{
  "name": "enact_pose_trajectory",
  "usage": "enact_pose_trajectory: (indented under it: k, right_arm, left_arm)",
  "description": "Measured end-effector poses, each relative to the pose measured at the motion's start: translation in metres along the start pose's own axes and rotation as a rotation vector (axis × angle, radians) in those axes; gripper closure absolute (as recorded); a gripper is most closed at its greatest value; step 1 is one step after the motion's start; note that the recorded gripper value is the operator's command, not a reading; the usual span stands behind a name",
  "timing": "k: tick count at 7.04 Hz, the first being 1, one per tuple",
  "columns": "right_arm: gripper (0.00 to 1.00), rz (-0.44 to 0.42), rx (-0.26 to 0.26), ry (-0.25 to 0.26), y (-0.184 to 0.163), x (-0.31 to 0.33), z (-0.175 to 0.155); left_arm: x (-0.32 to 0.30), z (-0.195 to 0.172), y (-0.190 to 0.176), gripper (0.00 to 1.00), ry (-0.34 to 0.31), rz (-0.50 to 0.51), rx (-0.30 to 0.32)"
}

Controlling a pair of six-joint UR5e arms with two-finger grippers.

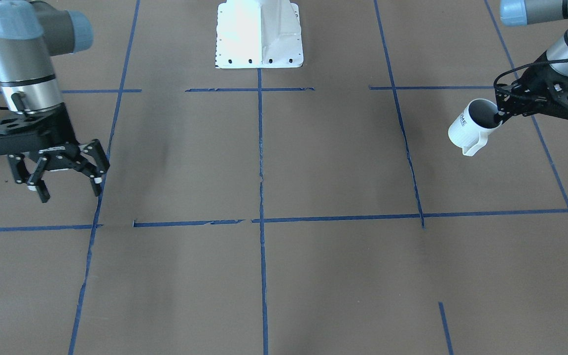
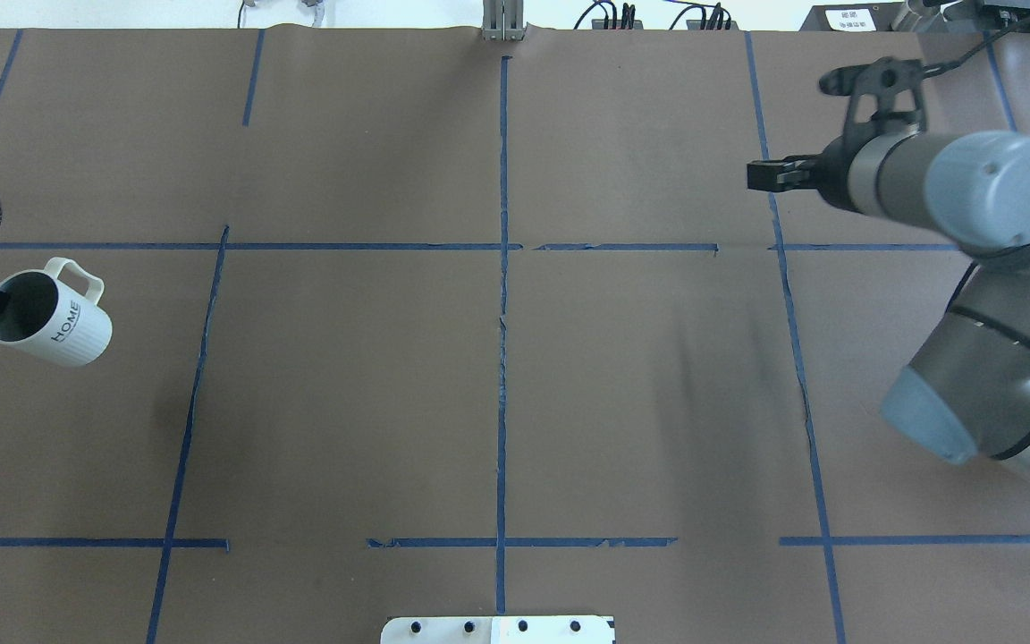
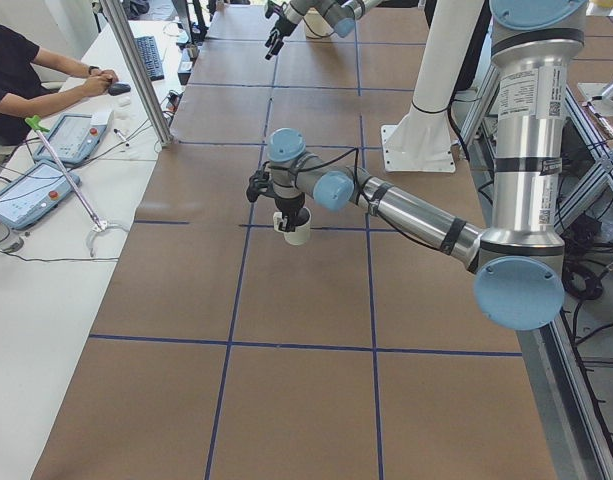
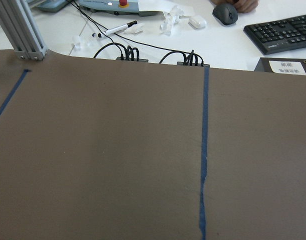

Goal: Left arm hands cup to right arm to dump lemon

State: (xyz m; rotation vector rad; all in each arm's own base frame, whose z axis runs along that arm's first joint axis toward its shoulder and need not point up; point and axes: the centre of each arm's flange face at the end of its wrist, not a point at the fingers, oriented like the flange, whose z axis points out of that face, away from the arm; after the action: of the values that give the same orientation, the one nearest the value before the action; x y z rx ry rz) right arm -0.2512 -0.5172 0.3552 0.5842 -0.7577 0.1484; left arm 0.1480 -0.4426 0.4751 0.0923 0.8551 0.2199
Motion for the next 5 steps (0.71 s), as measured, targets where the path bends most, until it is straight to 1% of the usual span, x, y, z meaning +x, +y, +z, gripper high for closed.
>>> enact_pose_trajectory:
  k: [1, 2, 3, 5]
  right_arm:
    - [0.0, 0.044, -0.093, 0.008, -0.018, 0.048, -0.017]
    - [0.0, 0.067, -0.165, 0.013, -0.023, 0.093, -0.031]
    - [0.0, 0.065, -0.216, -0.001, -0.021, 0.131, -0.045]
    - [0.0, 0.08, -0.284, -0.056, -0.005, 0.201, -0.077]
  left_arm:
    - [-0.016, 0.009, 0.007, 1.0, 0.0, -0.01, -0.017]
    - [-0.027, 0.019, 0.011, 1.0, 0.001, -0.033, -0.022]
    - [-0.037, 0.029, 0.011, 1.0, 0.007, -0.056, -0.011]
    - [-0.053, 0.048, 0.007, 1.0, 0.026, -0.099, 0.022]
